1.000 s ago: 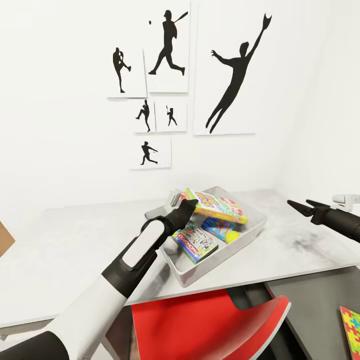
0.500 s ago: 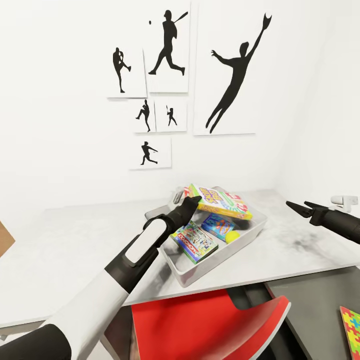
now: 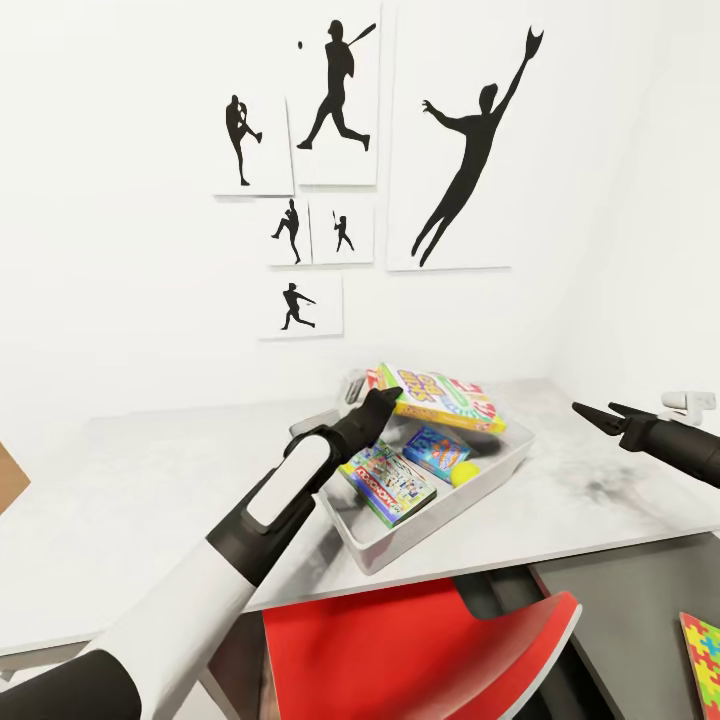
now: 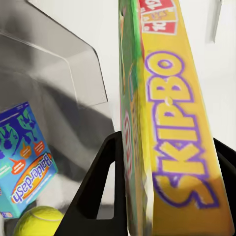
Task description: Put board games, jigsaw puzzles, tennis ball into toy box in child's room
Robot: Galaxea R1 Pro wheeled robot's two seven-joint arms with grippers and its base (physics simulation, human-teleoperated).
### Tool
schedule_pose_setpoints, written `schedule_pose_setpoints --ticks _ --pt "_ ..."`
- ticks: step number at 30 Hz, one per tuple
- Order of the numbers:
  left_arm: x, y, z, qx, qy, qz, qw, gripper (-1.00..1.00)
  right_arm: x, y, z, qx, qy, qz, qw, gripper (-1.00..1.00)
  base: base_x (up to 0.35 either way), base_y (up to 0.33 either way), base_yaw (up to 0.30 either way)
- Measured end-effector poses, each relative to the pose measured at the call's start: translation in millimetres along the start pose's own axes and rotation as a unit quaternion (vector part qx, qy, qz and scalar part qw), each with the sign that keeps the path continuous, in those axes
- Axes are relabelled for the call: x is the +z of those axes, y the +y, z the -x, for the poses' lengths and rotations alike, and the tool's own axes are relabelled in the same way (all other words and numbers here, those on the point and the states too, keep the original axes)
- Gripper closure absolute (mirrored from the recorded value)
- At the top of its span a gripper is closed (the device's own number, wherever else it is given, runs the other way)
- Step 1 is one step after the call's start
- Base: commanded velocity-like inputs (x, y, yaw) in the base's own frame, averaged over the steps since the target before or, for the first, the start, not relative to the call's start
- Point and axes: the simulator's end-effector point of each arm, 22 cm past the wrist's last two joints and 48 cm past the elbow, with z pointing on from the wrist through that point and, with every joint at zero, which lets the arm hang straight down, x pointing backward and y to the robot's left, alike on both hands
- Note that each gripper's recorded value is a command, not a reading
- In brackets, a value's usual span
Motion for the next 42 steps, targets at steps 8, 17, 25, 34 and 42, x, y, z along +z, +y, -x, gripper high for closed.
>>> schedule_pose_setpoints --ticks 8,17,25,34,42 --pt "-1.9 19 33 -0.007 -0.059 0.040 0.9975 1.00 -0.7 -1 1 0.000 -0.001 -0.001 1.0000 -1.00 0.000 0.000 0.000" --pt "-3.7 19 45 -0.002 -0.098 0.048 0.9940 1.00 -0.2 0 0 0.001 0.000 0.001 1.0000 -1.00 0.000 0.000 0.000" --pt "-1.8 22 43 -0.004 -0.096 0.051 0.9940 1.00 1.0 -1 -2 0.002 0.002 0.000 1.0000 -1.00 0.000 0.000 0.000" --pt "6.2 8 29 -0.019 -0.074 0.039 0.9963 1.00 5.0 -4 -9 0.005 0.009 -0.001 0.9999 -1.00 0.000 0.000 0.000" --pt "5.6 18 22 -0.025 -0.063 0.083 0.9942 1.00 8.7 -6 -17 0.007 0.016 -0.002 0.9998 -1.00 0.000 0.000 0.000"
